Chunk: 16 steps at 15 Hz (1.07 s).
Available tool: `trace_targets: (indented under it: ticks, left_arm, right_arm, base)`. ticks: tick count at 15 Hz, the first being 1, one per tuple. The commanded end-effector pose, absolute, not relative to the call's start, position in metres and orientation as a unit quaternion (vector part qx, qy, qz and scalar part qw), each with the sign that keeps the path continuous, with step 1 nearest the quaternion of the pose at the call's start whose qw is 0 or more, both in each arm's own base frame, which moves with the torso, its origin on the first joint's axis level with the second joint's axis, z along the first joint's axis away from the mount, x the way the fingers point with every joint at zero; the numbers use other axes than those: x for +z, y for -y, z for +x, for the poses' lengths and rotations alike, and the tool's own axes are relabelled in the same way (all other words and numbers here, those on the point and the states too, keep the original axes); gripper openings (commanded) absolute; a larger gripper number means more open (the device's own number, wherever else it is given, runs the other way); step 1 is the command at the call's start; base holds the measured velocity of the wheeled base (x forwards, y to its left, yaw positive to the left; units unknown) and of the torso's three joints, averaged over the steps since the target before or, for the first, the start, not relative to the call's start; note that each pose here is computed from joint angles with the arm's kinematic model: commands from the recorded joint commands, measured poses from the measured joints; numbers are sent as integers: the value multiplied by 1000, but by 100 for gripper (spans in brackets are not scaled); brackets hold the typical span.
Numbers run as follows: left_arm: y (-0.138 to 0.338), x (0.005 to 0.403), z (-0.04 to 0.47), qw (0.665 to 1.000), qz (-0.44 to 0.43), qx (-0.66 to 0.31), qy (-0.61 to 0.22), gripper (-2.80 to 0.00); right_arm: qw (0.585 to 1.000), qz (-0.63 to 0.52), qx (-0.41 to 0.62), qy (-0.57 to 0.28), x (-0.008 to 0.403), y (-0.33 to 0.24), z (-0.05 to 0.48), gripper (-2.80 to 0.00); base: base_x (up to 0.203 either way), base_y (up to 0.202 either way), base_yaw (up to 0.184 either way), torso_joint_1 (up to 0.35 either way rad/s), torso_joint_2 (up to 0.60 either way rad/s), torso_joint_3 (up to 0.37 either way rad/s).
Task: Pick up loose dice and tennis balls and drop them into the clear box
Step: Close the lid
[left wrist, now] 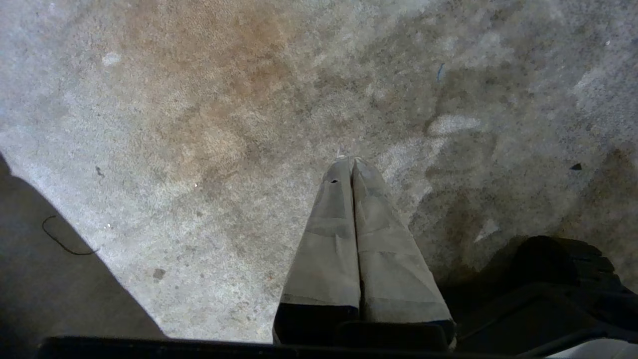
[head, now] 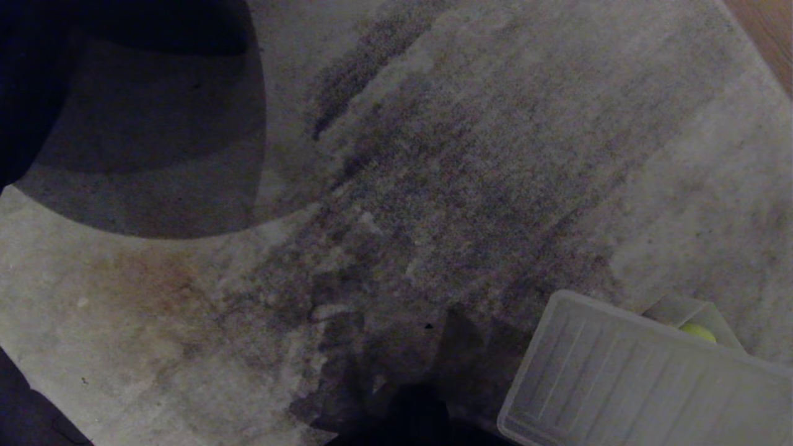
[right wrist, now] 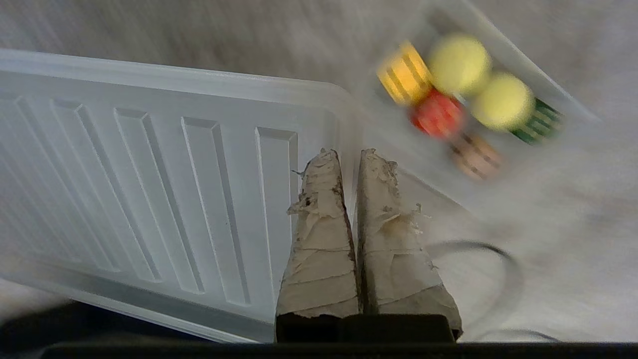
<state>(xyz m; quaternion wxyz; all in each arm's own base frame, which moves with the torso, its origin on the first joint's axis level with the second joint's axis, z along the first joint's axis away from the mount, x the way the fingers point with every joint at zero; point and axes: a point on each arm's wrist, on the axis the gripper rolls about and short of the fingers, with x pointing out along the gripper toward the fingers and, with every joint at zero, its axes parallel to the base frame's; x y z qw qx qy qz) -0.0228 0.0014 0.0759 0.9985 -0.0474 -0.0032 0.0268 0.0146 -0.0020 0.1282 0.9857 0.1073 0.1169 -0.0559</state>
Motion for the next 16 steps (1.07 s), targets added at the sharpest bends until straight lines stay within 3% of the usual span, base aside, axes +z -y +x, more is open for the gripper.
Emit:
trace_targets:
  ticks: [1,7,16]
  left_arm:
    - [-1,76,-23,998,-48,28,2,-280]
    - [-1,76,-23,998,-47,27,2,-280]
    - [-1,75,-23,999,-42,25,1,-280]
  right_arm:
    - [993,63,-51,-89,107,2,-11,-280]
    - [999,28,-14,-44,79,1,-30,-280]
    - [998,21,1,-58,76,0,-29,-280]
  base:
    - [0,0,0,0,0,0]
    - [0,0,0,0,0,0]
    - [0,0,0,0,0,0]
